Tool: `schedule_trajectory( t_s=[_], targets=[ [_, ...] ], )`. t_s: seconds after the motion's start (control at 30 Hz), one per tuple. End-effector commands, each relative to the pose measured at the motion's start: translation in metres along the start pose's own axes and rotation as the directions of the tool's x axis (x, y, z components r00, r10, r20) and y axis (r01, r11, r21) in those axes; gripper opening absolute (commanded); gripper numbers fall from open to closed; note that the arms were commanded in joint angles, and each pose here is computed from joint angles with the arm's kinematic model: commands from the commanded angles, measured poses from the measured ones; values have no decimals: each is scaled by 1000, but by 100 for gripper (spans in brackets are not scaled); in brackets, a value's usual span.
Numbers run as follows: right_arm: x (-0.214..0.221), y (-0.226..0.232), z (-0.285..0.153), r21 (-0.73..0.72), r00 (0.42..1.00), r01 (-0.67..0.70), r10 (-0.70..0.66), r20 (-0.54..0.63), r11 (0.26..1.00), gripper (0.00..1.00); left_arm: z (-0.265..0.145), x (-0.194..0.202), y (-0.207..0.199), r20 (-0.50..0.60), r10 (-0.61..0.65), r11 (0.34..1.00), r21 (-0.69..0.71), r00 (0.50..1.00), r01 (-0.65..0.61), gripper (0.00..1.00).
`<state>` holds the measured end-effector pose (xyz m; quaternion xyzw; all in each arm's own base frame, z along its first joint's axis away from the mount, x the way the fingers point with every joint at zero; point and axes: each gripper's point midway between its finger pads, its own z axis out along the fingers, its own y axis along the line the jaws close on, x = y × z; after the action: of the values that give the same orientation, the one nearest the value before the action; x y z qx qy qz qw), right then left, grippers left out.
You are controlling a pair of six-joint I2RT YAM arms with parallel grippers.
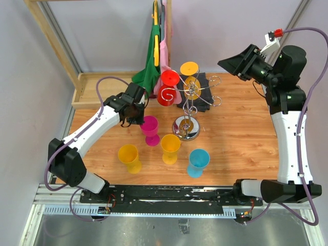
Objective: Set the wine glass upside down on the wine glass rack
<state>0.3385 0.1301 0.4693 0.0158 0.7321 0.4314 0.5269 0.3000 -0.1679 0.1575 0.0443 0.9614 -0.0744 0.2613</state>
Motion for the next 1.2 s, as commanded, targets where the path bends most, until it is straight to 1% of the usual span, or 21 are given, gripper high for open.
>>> schedule_trajectory(
  t_s=[0.0, 0.03, 0.07, 0.2, 0.3, 0.43, 0.57, 0.63, 0.7, 0.77, 0.83, 0.87, 0.9, 0.93, 1.03, 1.1, 1.17],
  targets=[
    [-11, 2, -7, 4, 998, 19, -19, 52, 1000, 54, -6, -10, 4, 35, 16, 999, -40, 999, -14, 5],
    [-11, 2, -7, 5, 998, 17, -17, 52, 1000, 54, -7, -11, 5, 37, 17, 999, -49, 999, -15, 1],
    [-11, 1, -7, 7, 998, 16, -17, 53, 1000, 54, -8, -11, 7, 39, 19, 998, -57, 999, -17, 0],
    [-9, 2, -9, 9, 998, 16, -16, 55, 1000, 54, -15, -17, 13, 66, 16, 996, -93, 998, -10, 0],
    [-9, 3, -12, 8, 998, 17, -17, 58, 1000, 53, -32, -31, 25, 127, 4, 987, -157, 992, 16, 0],
    [-8, 6, -14, 4, 998, 14, -14, 59, 1000, 53, -65, -57, 43, 246, -2, 967, -248, 969, 65, 0],
    [-7, 8, -16, 0, 998, 12, -12, 62, 1000, 53, -105, -85, 60, 382, -16, 937, -318, 924, 147, 0],
    [-7, 10, -17, -3, 998, 12, -12, 64, 1000, 53, -128, -98, 65, 448, -28, 928, -321, 894, 190, 0],
    [-7, 12, -18, -10, 998, 13, -12, 64, 1000, 53, -153, -110, 69, 509, -51, 920, -311, 859, 239, 0],
    [-8, 13, -19, -14, 998, 14, -13, 66, 1000, 53, -184, -123, 72, 582, -72, 913, -289, 810, 289, 0],
    [-8, 15, -20, -17, 997, 16, -15, 69, 1000, 53, -214, -133, 78, 650, -90, 903, -267, 754, 337, 0],
    [-8, 16, -20, -20, 997, 16, -15, 70, 1000, 53, -232, -139, 81, 691, -106, 898, -242, 716, 366, 0],
    [-8, 17, -21, -24, 997, 15, -13, 71, 1000, 53, -241, -143, 81, 713, -116, 897, -223, 692, 381, 0],
    [-7, 16, -20, -28, 997, 12, -9, 70, 1000, 53, -254, -149, 80, 743, -129, 902, -188, 657, 390, 0],
    [-7, 19, -21, -42, 997, 10, -7, 74, 999, 53, -286, -162, 73, 809, -180, 918, -66, 560, 390, 0],
    [-7, 20, -21, -44, 997, 14, -11, 76, 999, 53, -306, -170, 65, 839, -213, 931, 19, 501, 364, 0],
    [-8, 21, -22, -48, 997, 20, -16, 82, 999, 53, -322, -177, 54, 860, -230, 947, 90, 456, 307, 0]
  ],
)
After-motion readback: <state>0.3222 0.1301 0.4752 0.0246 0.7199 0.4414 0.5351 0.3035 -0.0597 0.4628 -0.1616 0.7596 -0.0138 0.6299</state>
